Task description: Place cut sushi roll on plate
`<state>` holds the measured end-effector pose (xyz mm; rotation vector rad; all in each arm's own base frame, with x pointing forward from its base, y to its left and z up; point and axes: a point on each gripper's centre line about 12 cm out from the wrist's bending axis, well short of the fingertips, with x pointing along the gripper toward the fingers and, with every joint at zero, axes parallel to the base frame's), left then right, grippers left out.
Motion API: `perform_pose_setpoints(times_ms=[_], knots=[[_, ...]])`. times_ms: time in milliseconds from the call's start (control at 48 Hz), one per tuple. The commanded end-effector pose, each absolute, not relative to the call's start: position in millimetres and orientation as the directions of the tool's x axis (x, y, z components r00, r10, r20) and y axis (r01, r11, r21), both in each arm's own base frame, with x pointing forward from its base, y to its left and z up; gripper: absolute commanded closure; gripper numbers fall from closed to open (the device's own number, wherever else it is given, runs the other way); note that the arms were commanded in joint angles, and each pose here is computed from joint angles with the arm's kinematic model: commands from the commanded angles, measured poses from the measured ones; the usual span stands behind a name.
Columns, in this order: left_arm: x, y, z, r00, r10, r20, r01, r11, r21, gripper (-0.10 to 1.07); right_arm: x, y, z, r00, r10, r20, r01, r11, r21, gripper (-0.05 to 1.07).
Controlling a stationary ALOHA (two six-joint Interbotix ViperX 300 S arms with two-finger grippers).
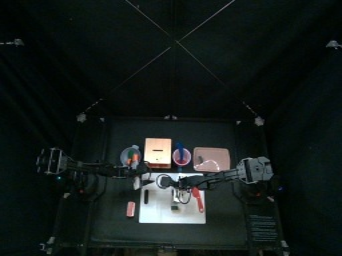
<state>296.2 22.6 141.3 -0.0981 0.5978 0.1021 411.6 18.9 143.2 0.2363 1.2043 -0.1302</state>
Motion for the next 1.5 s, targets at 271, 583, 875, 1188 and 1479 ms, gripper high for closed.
perform_pose_setpoints(times_ms=[271, 583, 875, 1188, 1479], knots=[[297.5, 24.6, 144.3, 0.828, 0.073, -0.556, -0.129, 0.99, -0.062, 0.07, 289.7, -61.5, 205.0, 0.4, -0.139, -0.906, 0.57, 0.812, 0.127, 0.41], [293.8, 24.8, 140.5, 0.82, 0.074, -0.567, -0.132, 0.989, -0.062, 0.07, 223.0, -135.7, 154.8, 0.299, -0.288, -0.91, 0.863, 0.489, 0.13, 0.41], [293.9, 24.8, 140.6, 0.821, 0.074, -0.566, -0.135, 0.989, -0.066, 0.07, 232.8, -152.6, 121.1, 0.226, -0.253, -0.941, 0.891, 0.445, 0.094, 0.19], [298.3, 25.7, 145.2, 0.83, 0.076, -0.553, -0.135, 0.989, -0.067, 0.07, 237.4, -111.8, 196.2, 0.406, -0.285, -0.868, 0.804, 0.562, 0.191, 0.11], [304.0, 25.2, 150.6, 0.839, 0.075, -0.539, -0.13, 0.989, -0.066, 0.07, 319.1, 1.2, 187.2, 0.403, -0.106, -0.909, 0.498, 0.858, 0.121, 0.11]])
